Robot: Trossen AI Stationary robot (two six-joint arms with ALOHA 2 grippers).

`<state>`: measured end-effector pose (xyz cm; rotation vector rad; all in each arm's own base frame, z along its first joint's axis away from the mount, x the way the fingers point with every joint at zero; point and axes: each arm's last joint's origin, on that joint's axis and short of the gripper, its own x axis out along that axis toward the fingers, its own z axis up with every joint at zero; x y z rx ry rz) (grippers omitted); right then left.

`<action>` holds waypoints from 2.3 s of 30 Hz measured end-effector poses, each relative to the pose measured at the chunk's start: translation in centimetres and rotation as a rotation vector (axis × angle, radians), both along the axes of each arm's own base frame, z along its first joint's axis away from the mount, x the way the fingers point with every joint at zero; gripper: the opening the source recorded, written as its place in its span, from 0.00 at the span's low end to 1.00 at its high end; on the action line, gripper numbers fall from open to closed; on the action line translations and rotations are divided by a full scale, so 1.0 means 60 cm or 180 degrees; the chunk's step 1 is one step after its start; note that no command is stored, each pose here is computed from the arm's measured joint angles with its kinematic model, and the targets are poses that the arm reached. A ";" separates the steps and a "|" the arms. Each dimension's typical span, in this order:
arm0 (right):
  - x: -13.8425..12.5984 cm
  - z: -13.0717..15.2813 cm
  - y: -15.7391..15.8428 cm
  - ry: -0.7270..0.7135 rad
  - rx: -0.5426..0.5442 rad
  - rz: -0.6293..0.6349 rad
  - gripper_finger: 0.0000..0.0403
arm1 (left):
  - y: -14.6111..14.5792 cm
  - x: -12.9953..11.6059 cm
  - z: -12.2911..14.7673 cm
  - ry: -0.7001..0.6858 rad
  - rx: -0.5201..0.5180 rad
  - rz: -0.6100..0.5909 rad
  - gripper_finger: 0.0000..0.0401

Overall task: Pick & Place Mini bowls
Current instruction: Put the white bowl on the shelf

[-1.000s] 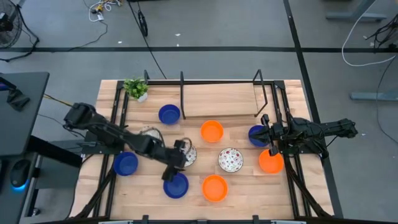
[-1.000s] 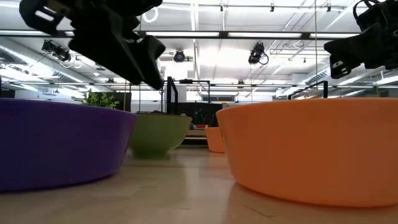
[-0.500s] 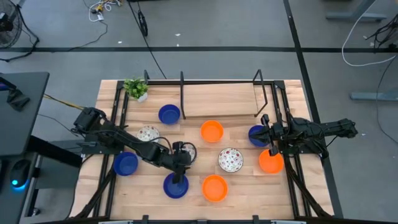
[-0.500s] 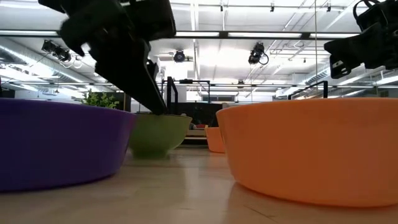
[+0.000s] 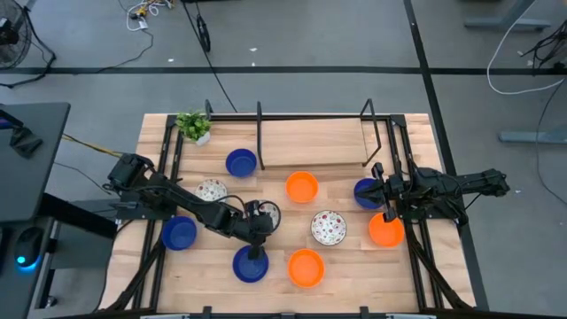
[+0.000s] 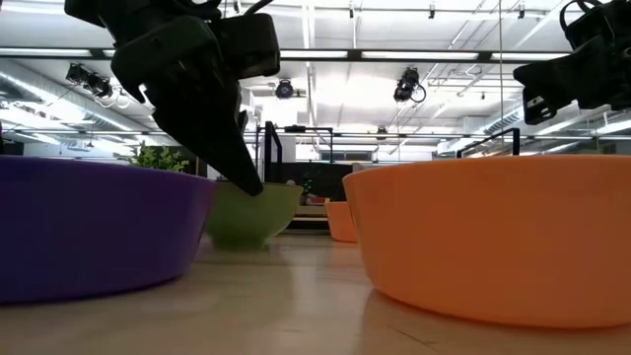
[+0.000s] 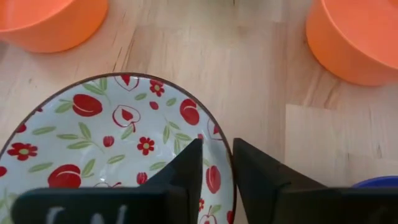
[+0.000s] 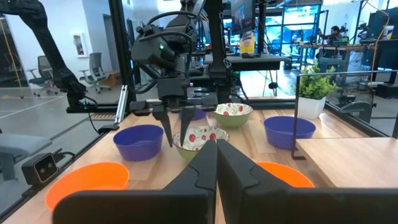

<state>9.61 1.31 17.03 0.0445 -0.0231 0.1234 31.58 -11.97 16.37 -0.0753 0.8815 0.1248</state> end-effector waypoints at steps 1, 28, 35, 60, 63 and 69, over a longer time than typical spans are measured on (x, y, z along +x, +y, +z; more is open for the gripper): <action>0.000 0.000 0.000 -0.0001 0.0000 0.0000 0.03 | 0.000 0.000 0.000 -0.0003 0.0027 -0.0012 0.20; 0.000 0.000 0.000 -0.0001 -0.0001 0.0000 0.03 | -0.007 0.048 0.091 -0.0217 0.0611 -0.0822 0.01; 0.000 0.000 0.000 0.0000 0.0000 0.0000 0.03 | 0.044 0.084 0.134 -0.0482 0.1012 -0.0683 0.01; 0.000 0.000 0.000 0.0005 -0.0001 -0.0001 0.03 | 0.343 0.212 0.087 -0.0462 0.2301 -0.0338 0.01; 0.000 0.000 0.000 0.0003 0.0000 0.0000 0.03 | 0.359 0.221 0.080 -0.0345 0.2290 -0.0337 0.01; 0.000 0.000 0.000 0.0005 -0.0001 0.0000 0.03 | 0.375 0.226 0.058 -0.0146 0.2238 -0.0342 0.01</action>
